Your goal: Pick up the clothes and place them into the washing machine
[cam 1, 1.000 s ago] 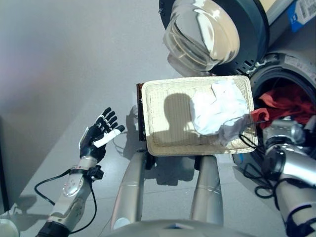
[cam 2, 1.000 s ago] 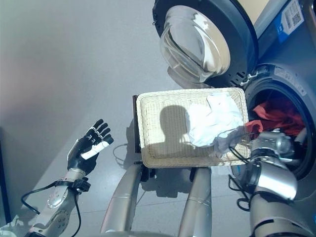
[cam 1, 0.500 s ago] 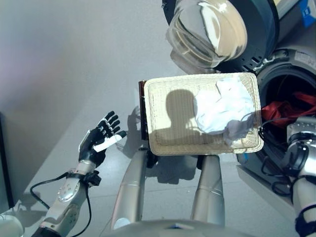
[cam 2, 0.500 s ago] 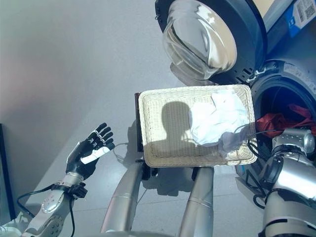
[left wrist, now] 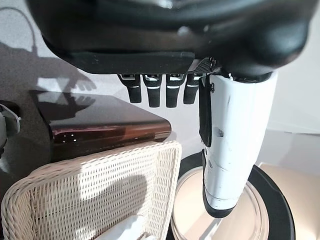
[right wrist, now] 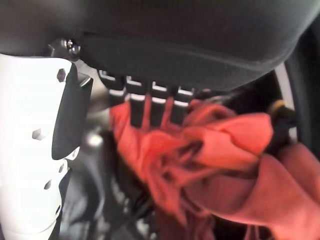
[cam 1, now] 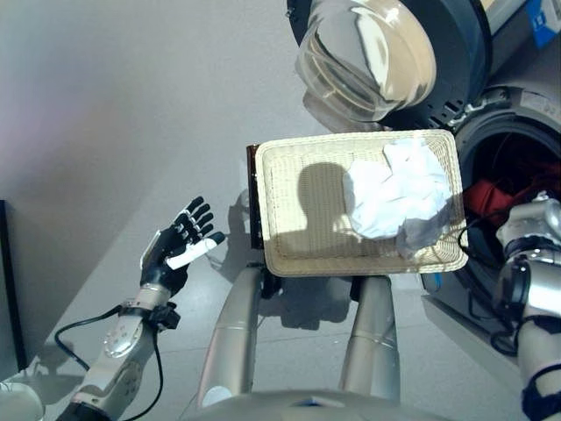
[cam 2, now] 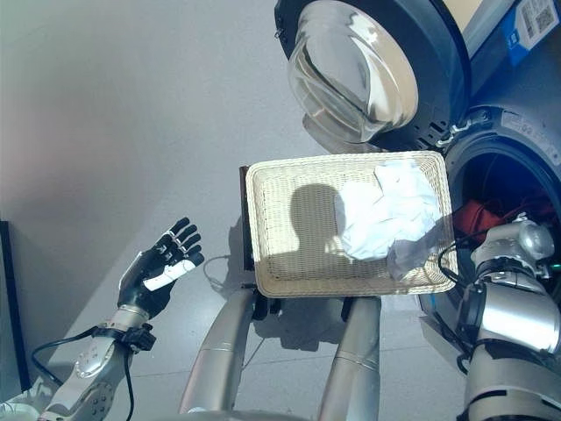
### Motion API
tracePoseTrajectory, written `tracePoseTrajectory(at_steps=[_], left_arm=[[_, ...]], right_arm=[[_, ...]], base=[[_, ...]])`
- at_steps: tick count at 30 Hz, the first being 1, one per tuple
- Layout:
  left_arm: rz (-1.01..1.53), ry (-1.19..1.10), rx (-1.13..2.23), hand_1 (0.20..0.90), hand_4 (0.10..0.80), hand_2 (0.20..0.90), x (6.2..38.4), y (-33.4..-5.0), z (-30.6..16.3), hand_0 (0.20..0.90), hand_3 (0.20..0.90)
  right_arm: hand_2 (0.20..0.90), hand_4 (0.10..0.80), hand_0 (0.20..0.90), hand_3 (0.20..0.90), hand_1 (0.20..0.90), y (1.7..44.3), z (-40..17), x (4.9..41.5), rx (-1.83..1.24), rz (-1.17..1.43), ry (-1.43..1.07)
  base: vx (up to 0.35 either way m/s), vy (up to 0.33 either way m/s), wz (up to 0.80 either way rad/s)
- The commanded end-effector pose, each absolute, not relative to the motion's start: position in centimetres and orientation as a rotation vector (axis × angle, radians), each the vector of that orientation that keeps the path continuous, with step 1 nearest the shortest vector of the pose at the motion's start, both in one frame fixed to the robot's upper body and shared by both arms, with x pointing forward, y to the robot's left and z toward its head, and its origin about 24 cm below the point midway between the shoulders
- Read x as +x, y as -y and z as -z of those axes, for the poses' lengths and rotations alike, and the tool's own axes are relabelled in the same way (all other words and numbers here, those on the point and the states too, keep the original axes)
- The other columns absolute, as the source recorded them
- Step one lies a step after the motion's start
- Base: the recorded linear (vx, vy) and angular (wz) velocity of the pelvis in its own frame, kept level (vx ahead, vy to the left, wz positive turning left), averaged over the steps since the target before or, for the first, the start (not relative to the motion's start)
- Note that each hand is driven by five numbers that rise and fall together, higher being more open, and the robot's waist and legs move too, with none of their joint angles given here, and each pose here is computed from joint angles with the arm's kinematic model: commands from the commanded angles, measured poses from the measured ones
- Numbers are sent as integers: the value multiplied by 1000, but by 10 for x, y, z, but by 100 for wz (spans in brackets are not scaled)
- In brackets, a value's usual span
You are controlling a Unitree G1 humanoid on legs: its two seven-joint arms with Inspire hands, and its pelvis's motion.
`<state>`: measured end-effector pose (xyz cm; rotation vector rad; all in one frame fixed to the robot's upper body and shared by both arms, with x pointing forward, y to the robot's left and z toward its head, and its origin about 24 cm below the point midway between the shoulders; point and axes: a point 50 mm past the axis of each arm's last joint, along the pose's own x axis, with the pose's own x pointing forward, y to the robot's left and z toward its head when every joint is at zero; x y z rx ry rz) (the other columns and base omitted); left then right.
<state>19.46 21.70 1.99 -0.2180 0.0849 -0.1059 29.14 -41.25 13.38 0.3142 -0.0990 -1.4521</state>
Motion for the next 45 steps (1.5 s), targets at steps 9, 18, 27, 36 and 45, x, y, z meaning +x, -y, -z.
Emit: tracePoseTrajectory(at_steps=[9, 18, 27, 36, 45], left_arm=[[80, 134, -179, 900, 800, 900, 204, -227, -54, 900, 900], [36, 109, -164, 900, 800, 900, 198, -236, -51, 900, 900], [16, 92, -178, 900, 800, 900, 198, -235, -47, 900, 900], [-22, 139, -156, 900, 800, 900, 199, -238, -51, 900, 900], [23, 129, -143, 900, 800, 900, 198, -238, -54, 900, 900]], right_arm=[[900, 800, 900, 900, 900, 381, -136, 325, -550, 1038, -47], [900, 800, 900, 900, 900, 361, -109, 331, -836, 938, -178], [900, 800, 900, 900, 900, 352, -50, 305, -821, 955, -387], [900, 800, 900, 900, 900, 337, -22, 292, -998, 886, -398], [900, 800, 900, 900, 900, 382, -43, 275, -1012, 1021, -527]], base=[[-17, 14, 1], [-4, 5, 1], [0, 0, 0], [-3, 1, -4], [1, -4, 1]])
